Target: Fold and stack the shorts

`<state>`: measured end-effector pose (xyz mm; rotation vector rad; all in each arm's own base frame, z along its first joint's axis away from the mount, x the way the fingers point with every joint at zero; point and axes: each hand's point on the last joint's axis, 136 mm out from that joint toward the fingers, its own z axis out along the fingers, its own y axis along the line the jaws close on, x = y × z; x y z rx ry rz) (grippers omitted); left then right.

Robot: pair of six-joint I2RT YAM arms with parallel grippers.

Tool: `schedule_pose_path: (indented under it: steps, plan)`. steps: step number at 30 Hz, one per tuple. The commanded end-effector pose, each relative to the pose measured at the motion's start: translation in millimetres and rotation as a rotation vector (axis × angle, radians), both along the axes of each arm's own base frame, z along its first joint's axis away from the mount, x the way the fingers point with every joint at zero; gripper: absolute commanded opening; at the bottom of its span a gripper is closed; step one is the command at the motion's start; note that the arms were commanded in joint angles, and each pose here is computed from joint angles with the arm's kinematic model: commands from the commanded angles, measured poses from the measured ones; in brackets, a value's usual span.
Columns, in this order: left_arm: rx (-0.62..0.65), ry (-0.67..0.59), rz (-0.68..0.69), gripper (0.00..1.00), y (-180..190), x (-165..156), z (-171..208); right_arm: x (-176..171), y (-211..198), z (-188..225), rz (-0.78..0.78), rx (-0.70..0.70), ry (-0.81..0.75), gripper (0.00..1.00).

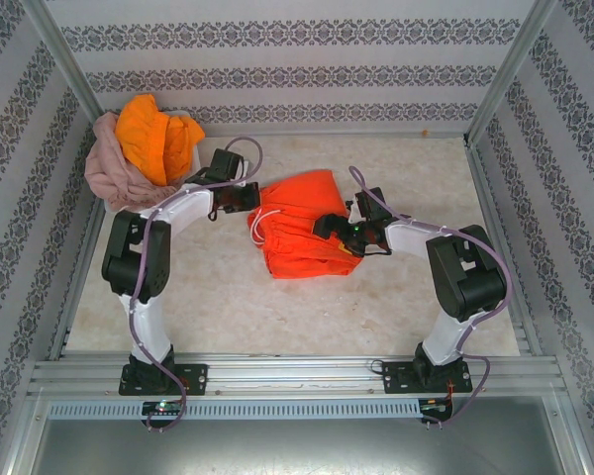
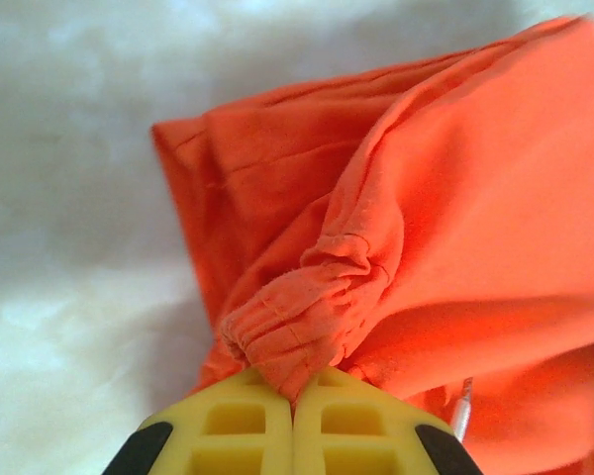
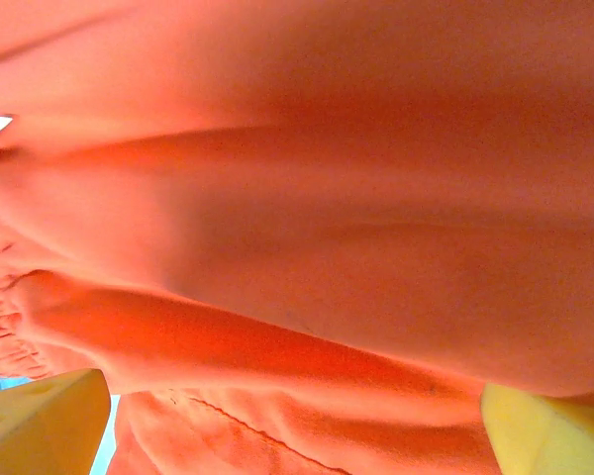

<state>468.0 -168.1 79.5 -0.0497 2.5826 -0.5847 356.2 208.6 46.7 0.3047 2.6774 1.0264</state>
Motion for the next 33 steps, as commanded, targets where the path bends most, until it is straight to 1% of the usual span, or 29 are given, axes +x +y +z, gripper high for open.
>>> schedule_pose_path:
  steps: [1,4,5,6,7,10,13,16,19,22,24,27,30,33]
  plan:
    - [0.027,0.077,0.029,0.0,16.8,-6.3,-40.4,-22.1,-4.0,-21.6,-0.005,-0.023,0.095,0.98]
    - [0.001,0.089,0.027,0.06,17.8,-7.1,-46.7,-21.7,-1.4,-14.6,0.0,-0.004,0.088,0.98]
    - [-0.009,0.083,0.018,0.1,15.9,-7.6,-42.4,-21.0,-0.5,-11.0,0.001,0.005,0.082,0.98]
    - [-0.021,0.065,0.01,0.16,13.9,-7.9,-33.8,-20.4,1.1,-6.3,0.003,0.014,0.077,0.98]
    - [-0.042,0.033,0.002,0.27,11.7,-8.0,-19.8,-19.2,3.1,0.5,0.007,0.025,0.065,0.98]
    - [-0.1,-0.072,-0.014,0.48,7.8,-16.3,29.8,-14.9,8.1,26.5,0.016,0.054,0.014,0.98]
    - [-0.157,-0.155,-0.026,0.62,5.1,-35.5,76.0,-11.7,10.7,56.9,0.023,0.072,-0.054,0.98]
    - [-0.26,-0.19,-0.045,0.71,-5.8,-58.7,103.8,-8.3,10.4,79.7,0.019,0.078,-0.111,0.98]
    - [-0.393,-0.177,-0.069,0.75,-24.5,-76.1,118.6,-4.0,11.7,92.8,0.023,0.086,-0.137,0.98]
    - [-0.501,-0.176,-0.087,0.8,-48.4,-87.7,121.5,0.2,15.1,96.0,0.027,0.096,-0.137,0.98]
    - [-0.56,-0.148,-0.103,0.81,-64.1,-92.6,114.6,2.2,14.9,92.2,0.024,0.094,-0.131,0.98]
    - [-0.633,-0.082,-0.105,0.81,-81.2,-95.0,92.5,4.1,12.0,80.4,0.013,0.085,-0.112,0.98]
    - [-0.647,-0.04,-0.091,0.8,-90.7,-96.4,65.9,6.4,5.4,63.0,-0.005,0.073,-0.078,0.98]
    - [-0.598,0.008,-0.077,0.8,-90.6,-101.7,35.9,5.1,-0.8,43.1,-0.015,0.061,-0.035,0.98]
